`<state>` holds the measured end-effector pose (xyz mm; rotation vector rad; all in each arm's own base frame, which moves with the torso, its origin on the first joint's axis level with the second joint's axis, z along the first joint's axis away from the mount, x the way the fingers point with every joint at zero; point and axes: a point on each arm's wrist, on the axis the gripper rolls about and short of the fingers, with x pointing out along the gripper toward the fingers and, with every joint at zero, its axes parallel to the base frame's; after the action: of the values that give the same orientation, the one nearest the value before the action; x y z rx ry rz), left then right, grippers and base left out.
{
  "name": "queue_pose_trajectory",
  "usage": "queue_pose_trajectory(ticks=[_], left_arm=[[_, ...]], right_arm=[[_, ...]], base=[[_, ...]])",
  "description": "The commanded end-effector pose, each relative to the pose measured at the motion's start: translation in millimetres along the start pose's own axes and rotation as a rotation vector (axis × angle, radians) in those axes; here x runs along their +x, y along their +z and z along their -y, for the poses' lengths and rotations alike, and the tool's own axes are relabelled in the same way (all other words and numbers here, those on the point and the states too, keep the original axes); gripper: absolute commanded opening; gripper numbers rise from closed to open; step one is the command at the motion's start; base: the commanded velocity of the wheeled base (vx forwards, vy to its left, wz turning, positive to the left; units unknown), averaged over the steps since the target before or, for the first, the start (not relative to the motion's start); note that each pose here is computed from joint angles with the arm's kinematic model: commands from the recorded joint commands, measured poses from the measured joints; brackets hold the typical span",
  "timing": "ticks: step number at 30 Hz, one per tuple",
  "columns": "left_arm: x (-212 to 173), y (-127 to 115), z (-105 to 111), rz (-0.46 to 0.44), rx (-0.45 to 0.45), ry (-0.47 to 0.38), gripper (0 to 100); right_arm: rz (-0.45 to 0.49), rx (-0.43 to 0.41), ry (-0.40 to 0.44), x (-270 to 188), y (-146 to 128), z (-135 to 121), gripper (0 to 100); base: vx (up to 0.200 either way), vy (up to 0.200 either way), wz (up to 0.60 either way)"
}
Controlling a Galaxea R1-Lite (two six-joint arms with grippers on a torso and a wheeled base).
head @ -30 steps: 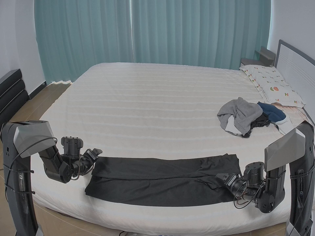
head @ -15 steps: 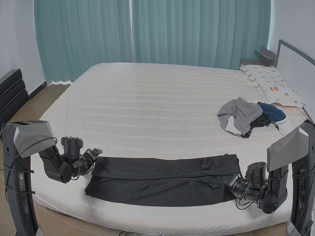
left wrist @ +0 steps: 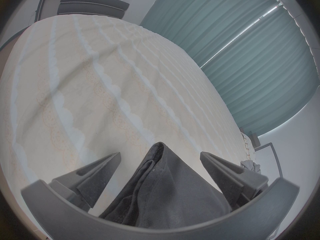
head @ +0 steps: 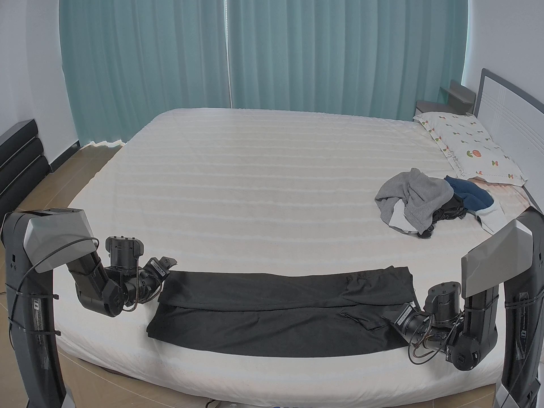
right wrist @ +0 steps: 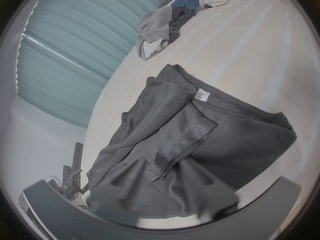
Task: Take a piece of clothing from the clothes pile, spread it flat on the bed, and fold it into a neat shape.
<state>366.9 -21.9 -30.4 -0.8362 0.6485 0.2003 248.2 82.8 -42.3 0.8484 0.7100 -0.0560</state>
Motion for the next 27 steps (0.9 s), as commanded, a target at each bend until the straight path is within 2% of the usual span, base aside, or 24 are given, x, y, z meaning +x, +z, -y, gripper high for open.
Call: queue_pose_trajectory(ticks=[1, 5, 11, 27], left_arm=[[0, -1, 0, -0.002, 0.0, 0.001, 100], [0, -1, 0, -0.002, 0.0, 0.001, 100], [0, -1, 0, -0.002, 0.0, 0.001, 100], [0, -1, 0, -0.001, 0.0, 0.002, 100]], right_arm=[[0.016, 0.003, 0.011, -1, 2, -2, 100], [0.05, 0.016, 0.031, -6, 11, -6, 100], [0.092, 0.038, 0.014, -13, 26, 1, 100], [0.078, 0.039, -0.002, 2, 25, 9, 100]], base=[[0.0, 0.0, 0.0], [0.0, 0.0, 0.0], [0.0, 0.0, 0.0], [0.0, 0.0, 0.0]])
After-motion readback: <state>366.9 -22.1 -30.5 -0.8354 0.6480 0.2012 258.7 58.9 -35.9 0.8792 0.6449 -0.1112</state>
